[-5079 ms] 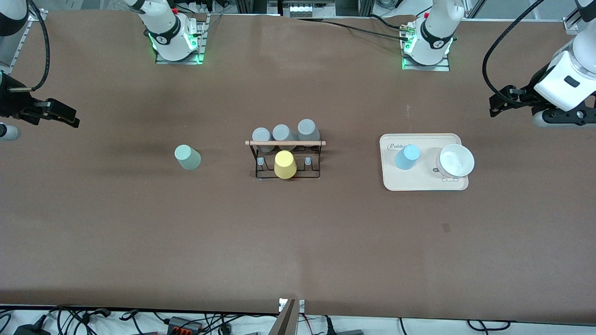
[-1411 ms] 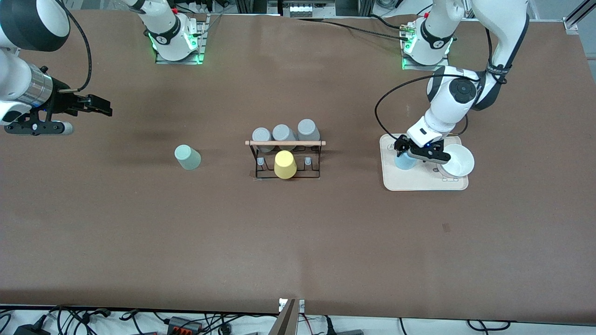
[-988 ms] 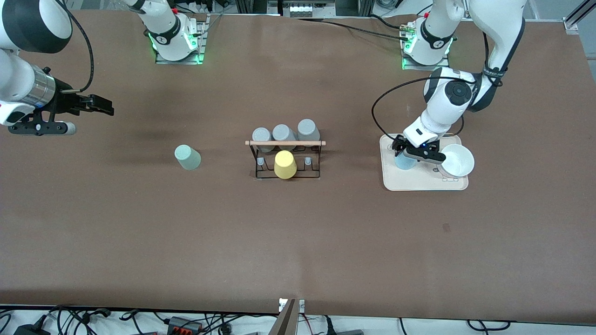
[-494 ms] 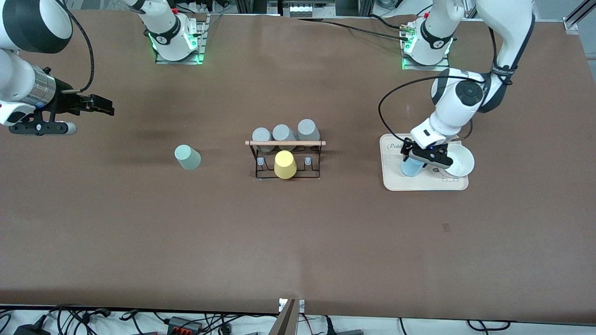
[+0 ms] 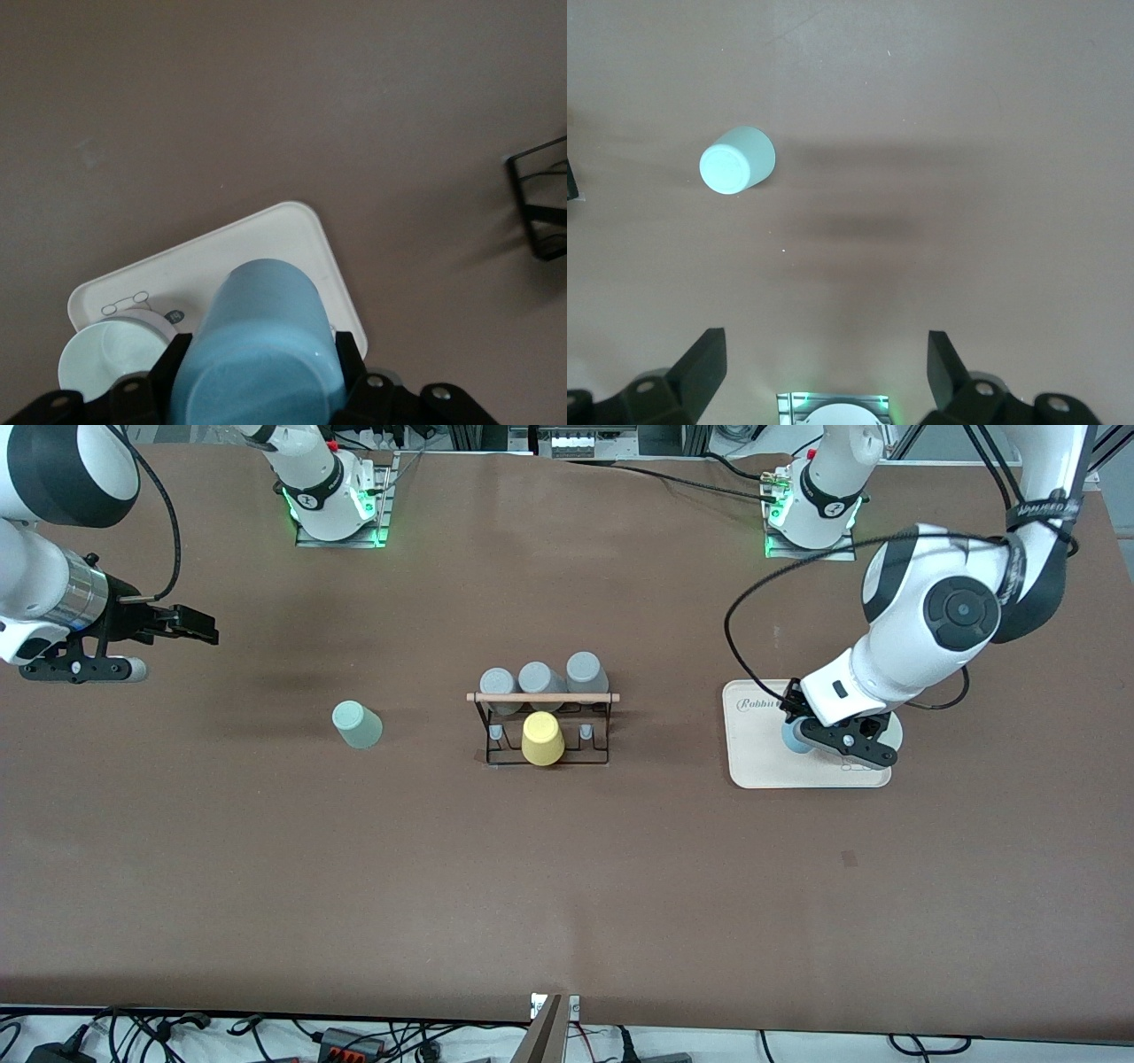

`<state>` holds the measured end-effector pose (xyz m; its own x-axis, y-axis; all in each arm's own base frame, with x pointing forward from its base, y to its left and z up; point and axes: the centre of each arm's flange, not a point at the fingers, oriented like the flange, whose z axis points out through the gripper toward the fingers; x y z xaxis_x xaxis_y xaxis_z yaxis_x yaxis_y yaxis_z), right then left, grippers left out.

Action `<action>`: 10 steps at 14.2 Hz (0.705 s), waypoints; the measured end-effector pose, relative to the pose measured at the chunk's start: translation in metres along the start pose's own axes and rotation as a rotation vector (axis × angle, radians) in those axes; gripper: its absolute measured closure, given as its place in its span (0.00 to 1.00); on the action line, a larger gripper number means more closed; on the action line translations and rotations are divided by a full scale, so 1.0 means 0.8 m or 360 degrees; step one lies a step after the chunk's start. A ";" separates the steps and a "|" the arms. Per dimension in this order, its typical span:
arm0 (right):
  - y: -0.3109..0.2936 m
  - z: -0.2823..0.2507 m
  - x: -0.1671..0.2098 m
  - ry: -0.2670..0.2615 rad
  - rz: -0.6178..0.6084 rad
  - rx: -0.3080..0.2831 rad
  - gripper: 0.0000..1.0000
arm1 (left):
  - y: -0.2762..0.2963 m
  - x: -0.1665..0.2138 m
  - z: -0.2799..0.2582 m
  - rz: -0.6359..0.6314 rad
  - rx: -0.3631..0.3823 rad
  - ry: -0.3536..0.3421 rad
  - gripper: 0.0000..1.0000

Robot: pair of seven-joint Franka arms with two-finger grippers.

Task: Hang scattered cups on rack with three cups
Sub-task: 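Lift the light blue cup and carry it to the wooden rack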

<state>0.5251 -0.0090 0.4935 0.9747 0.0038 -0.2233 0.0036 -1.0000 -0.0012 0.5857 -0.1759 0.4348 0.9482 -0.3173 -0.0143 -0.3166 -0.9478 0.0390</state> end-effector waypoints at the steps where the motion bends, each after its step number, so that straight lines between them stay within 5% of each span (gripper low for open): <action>1: 0.000 0.000 0.000 -0.0001 0.0000 0.0000 0.00 | 0.030 0.016 -0.021 -0.0073 -0.0008 0.0042 0.31; 4: -0.001 0.001 0.000 -0.0004 -0.0001 0.0000 0.00 | 0.133 0.051 -0.035 -0.0303 -0.0058 0.0105 0.31; 10: -0.001 0.008 -0.006 -0.0006 -0.0004 0.0000 0.00 | 0.280 0.083 0.030 -0.0575 -0.0123 0.0052 0.31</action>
<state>0.5194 -0.0079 0.4885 0.9739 0.0062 -0.2270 0.0059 -1.0000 -0.0021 0.5774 -0.4103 0.4182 0.9992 0.0395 -0.0092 0.0403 -0.9929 0.1123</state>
